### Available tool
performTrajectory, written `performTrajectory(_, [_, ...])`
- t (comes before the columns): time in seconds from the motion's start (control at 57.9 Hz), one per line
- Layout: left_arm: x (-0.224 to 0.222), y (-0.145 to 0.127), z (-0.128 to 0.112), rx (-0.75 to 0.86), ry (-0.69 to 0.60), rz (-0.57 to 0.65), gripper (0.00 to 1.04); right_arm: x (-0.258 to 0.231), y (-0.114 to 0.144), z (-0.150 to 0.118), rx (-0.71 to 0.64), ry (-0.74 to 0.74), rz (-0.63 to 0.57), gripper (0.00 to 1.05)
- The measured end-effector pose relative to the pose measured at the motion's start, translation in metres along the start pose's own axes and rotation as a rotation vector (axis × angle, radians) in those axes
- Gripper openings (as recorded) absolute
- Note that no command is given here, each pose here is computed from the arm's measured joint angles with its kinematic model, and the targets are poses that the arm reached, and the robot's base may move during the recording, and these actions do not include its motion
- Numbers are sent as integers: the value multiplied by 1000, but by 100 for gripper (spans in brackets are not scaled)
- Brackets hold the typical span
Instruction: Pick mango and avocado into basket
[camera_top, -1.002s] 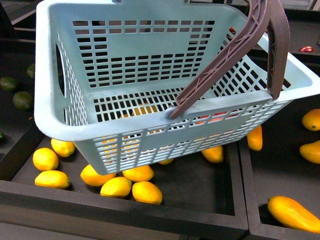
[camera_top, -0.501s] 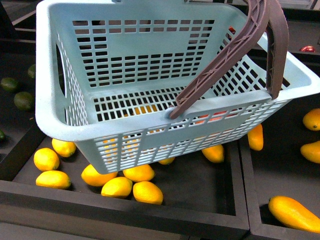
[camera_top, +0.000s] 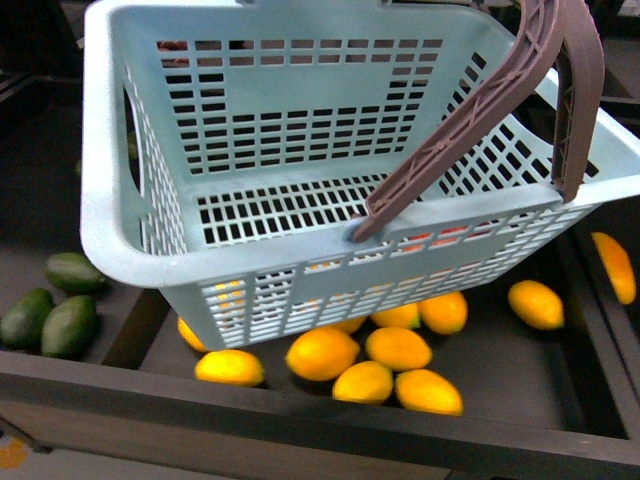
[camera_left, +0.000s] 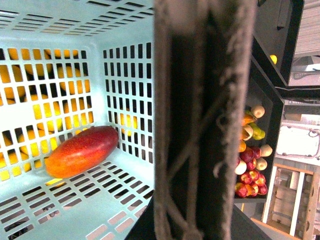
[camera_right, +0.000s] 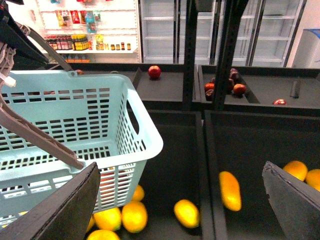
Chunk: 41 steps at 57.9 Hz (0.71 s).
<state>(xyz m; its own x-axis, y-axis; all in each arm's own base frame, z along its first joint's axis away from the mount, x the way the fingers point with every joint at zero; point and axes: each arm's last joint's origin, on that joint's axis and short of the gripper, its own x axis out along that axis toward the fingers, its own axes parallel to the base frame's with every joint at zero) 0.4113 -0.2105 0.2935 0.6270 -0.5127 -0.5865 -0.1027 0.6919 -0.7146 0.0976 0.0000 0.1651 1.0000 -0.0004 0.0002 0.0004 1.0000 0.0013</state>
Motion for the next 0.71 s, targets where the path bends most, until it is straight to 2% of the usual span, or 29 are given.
performTrajectory(0.709, [-2, 2, 3, 0, -8, 2, 6, 0, 0, 0, -1, 1, 2, 97])
